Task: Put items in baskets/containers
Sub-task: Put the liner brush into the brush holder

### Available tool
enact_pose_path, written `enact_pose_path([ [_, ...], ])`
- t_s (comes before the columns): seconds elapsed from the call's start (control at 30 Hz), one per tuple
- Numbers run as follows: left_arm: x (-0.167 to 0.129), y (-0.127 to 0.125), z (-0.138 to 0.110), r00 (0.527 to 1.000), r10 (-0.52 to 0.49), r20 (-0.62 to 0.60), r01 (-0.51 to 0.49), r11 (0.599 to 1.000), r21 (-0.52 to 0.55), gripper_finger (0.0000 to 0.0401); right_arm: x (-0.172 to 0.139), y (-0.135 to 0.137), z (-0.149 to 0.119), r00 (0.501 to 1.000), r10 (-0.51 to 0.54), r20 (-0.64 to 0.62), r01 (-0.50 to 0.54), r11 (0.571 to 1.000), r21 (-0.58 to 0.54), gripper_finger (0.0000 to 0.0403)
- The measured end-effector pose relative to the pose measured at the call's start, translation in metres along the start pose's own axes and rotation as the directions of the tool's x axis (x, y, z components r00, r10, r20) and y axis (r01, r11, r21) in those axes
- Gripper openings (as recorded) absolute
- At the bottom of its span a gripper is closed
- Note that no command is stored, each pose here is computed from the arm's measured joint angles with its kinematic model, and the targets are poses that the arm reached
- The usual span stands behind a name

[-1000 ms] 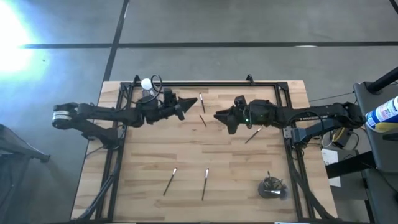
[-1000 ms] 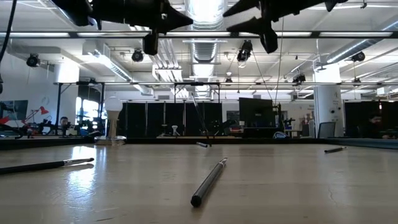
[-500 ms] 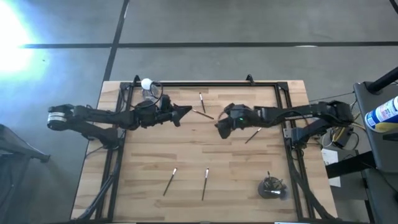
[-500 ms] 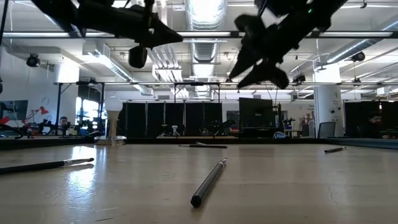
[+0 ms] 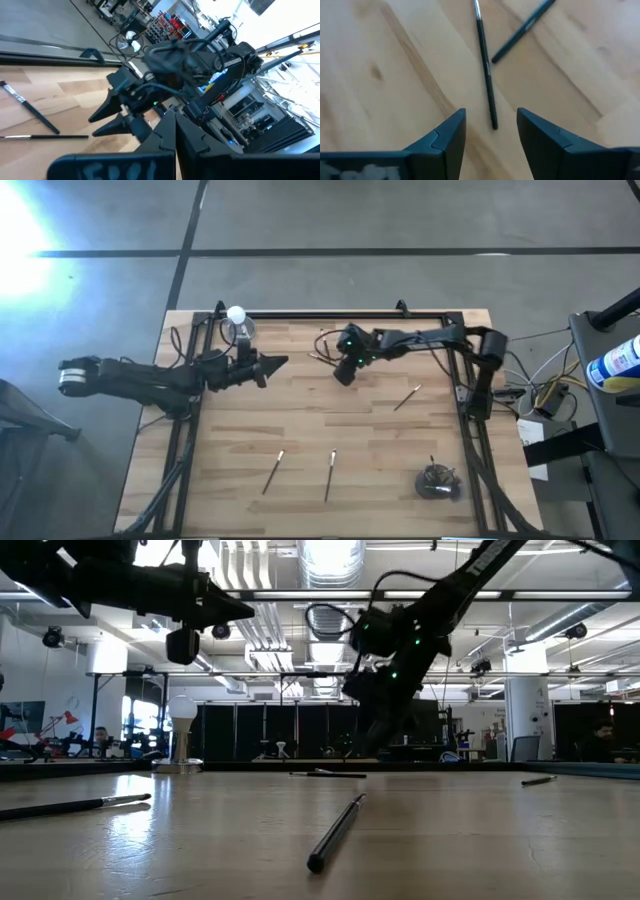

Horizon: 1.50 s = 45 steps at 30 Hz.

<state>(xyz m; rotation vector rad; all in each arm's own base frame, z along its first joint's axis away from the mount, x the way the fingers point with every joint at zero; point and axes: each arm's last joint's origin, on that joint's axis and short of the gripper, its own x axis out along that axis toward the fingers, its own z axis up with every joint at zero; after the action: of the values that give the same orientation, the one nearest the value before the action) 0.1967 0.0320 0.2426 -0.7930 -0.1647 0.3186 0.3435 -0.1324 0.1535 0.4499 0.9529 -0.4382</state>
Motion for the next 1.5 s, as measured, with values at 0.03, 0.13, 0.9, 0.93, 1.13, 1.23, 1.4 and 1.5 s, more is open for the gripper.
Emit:
enact_pose_path([
  [0.03, -0.001, 0.001, 0.000, 1.000, 0.005, 0.001, -0.005, 1.000, 0.000, 0.0000, 0.006, 0.000, 0.003, 1.000, -0.004, -0.018, 0.004, 1.000, -0.016, 0.0163],
  [0.13, -0.003, 0.003, -0.001, 1.000, 0.011, 0.005, -0.011, 1.000, -0.007, 0.0000, 0.023, 0.000, 0.005, 0.996, -0.024, -0.083, 0.019, 0.998, -0.060, 0.0149],
  [0.9, -0.004, 0.013, -0.007, 0.990, 0.135, 0.039, -0.126, 0.974, -0.187, 0.0084, -0.010, 0.015, 0.020, 0.996, 0.064, -0.062, -0.068, 0.995, -0.072, 0.0009],
  [0.93, -0.004, 0.012, -0.006, 0.991, 0.127, 0.047, -0.116, 0.976, -0.186, 0.0089, -0.018, 0.018, 0.021, 0.996, 0.080, -0.039, -0.083, 0.994, -0.068, 0.0009],
  [1.13, -0.004, -0.001, 0.004, 0.991, -0.023, 0.135, 0.044, 0.988, -0.148, 0.0096, -0.080, 0.047, 0.031, 0.964, 0.219, 0.154, -0.216, 0.976, -0.034, 0.0009],
  [1.23, -0.006, -0.009, 0.012, 0.973, -0.115, 0.202, 0.141, 0.983, -0.119, 0.0096, -0.115, 0.061, 0.037, 0.914, 0.293, 0.282, -0.296, 0.955, -0.031, 0.0009],
  [1.4, -0.006, -0.018, 0.020, 0.950, -0.198, 0.239, 0.223, 0.971, -0.082, 0.0096, -0.164, 0.081, 0.044, 0.770, 0.426, 0.476, -0.457, 0.888, -0.054, 0.0009],
  [1.5, -0.003, -0.029, 0.029, 0.936, -0.242, 0.255, 0.263, 0.963, -0.053, 0.0096, -0.179, 0.087, 0.046, 0.709, 0.466, 0.530, -0.513, 0.856, -0.066, 0.0008],
])
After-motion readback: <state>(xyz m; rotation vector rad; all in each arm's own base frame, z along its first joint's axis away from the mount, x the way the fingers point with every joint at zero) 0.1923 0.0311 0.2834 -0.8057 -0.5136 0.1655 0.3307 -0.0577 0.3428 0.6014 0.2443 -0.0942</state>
